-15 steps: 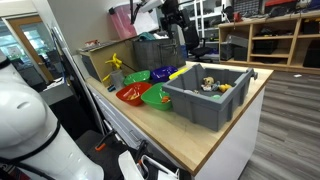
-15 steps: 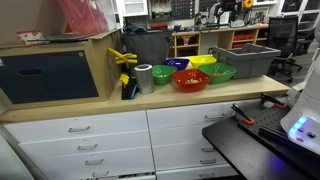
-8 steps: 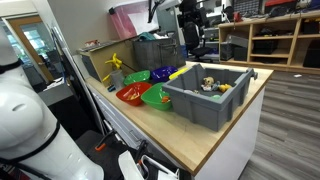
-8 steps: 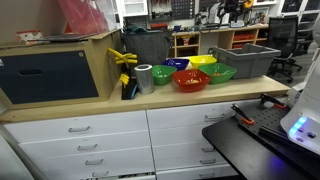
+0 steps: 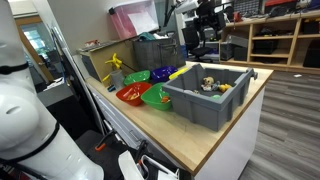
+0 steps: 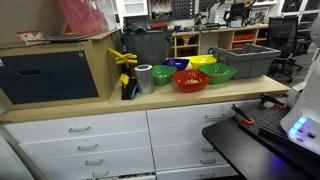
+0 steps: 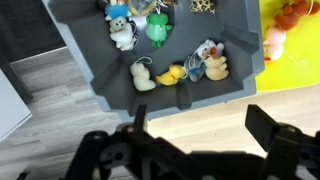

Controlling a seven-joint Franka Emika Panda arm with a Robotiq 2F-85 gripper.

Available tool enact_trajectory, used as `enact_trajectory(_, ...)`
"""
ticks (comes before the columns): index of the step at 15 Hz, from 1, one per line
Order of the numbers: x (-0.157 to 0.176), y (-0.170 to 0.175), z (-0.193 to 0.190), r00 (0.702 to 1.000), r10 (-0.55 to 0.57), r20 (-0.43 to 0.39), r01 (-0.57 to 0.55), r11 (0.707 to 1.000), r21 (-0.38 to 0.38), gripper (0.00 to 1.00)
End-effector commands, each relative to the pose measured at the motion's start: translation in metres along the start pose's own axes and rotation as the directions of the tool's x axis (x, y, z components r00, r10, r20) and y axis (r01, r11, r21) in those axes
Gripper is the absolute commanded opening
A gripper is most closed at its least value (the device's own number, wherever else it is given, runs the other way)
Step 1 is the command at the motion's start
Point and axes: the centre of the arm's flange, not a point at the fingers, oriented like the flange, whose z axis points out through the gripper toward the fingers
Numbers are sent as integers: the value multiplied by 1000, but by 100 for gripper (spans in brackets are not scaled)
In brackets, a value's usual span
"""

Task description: Pick up a toy in the plastic box and put it into the green bowl

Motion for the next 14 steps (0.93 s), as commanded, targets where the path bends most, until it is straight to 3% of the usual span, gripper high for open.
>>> enact_trajectory(1, 11, 5, 28, 999, 32, 34, -32, 999, -25, 100)
enact_trajectory(8, 21, 4, 102, 996, 24, 84, -16, 995, -96, 100)
enact_trajectory(9, 7, 9, 94, 995, 11, 95, -4, 998, -68, 100)
enact_trajectory(14, 13, 6, 109, 995, 7, 101, 1, 997, -81, 100)
